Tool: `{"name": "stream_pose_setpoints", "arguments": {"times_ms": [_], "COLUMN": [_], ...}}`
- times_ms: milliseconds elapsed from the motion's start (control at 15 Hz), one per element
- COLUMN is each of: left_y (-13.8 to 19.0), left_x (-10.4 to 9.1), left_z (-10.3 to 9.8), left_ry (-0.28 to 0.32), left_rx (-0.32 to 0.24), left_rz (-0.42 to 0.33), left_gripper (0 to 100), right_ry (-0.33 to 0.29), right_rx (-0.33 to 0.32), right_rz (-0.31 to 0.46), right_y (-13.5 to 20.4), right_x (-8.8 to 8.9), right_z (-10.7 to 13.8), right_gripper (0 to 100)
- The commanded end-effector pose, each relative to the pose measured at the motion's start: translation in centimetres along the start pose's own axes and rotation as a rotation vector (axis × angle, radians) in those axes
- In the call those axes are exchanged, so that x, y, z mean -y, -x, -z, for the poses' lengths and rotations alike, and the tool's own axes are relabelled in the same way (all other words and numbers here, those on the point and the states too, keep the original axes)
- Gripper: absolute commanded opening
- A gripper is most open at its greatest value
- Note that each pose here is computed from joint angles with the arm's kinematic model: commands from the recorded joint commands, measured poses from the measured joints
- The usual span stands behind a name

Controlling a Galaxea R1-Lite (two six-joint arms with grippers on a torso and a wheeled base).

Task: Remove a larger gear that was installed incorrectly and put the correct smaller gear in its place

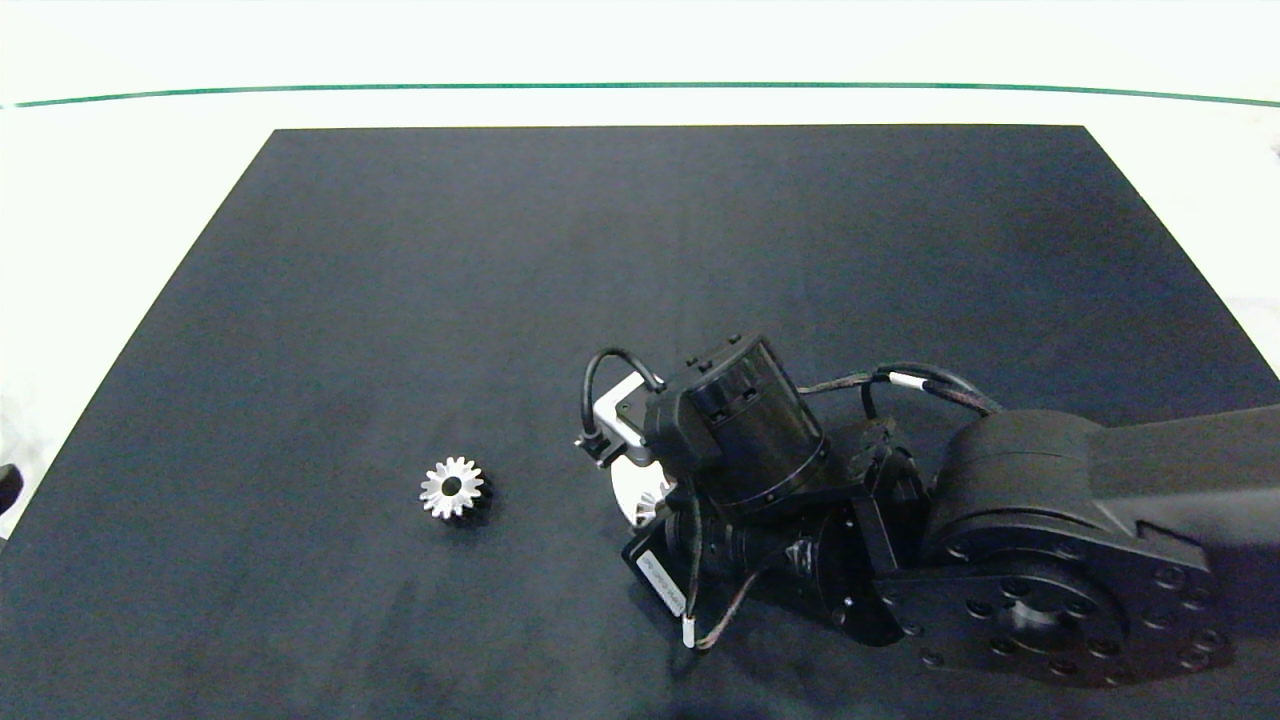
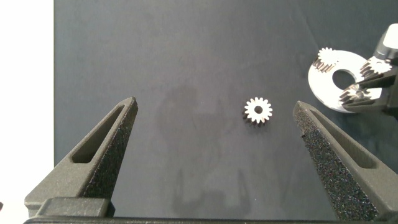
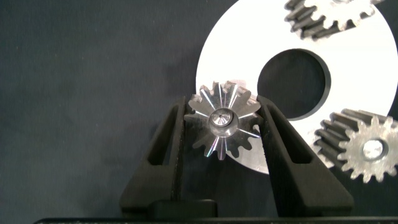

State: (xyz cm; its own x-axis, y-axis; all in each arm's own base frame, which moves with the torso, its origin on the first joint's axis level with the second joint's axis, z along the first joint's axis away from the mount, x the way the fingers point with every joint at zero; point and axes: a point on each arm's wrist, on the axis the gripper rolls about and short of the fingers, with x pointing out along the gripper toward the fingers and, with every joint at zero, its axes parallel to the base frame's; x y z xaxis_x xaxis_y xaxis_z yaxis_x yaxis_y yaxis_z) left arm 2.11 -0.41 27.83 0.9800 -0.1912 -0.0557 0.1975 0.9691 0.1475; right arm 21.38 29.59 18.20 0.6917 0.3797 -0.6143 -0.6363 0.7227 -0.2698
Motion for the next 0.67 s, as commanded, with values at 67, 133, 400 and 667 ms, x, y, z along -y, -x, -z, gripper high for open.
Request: {"name": "stream_pose_setpoints", "arguments": {"times_ms": [67,133,400,667], "left_y": [0.0,0.0,0.0,-0.1], "left_x": [0.0,0.0,0.0,0.0], "left_z": [0.0,0.0,0.0,0.2], "left_ry": [-0.001,-0.001,0.0,0.009], "left_rx": [-0.001,-0.001,-0.003,-0.011], "left_rz": [-0.001,-0.001,-0.002,-0.003], "left_gripper": [100,100,100,100], "right_ry": [0.004,0.003,-0.001,-0.035], "right_rx": [-0.007,-0.008,-0.006,0.025], "right_rz": [0.001,0.002,0.004,0.027], "right_y": [-0.5,-0.5,-0.4,1.9], "right_x": [-0.2,-0.2,-0.2,1.0], "right_z": [0.0,0.1,0.0,0.0], "right_gripper": [25,25,100,100]}}
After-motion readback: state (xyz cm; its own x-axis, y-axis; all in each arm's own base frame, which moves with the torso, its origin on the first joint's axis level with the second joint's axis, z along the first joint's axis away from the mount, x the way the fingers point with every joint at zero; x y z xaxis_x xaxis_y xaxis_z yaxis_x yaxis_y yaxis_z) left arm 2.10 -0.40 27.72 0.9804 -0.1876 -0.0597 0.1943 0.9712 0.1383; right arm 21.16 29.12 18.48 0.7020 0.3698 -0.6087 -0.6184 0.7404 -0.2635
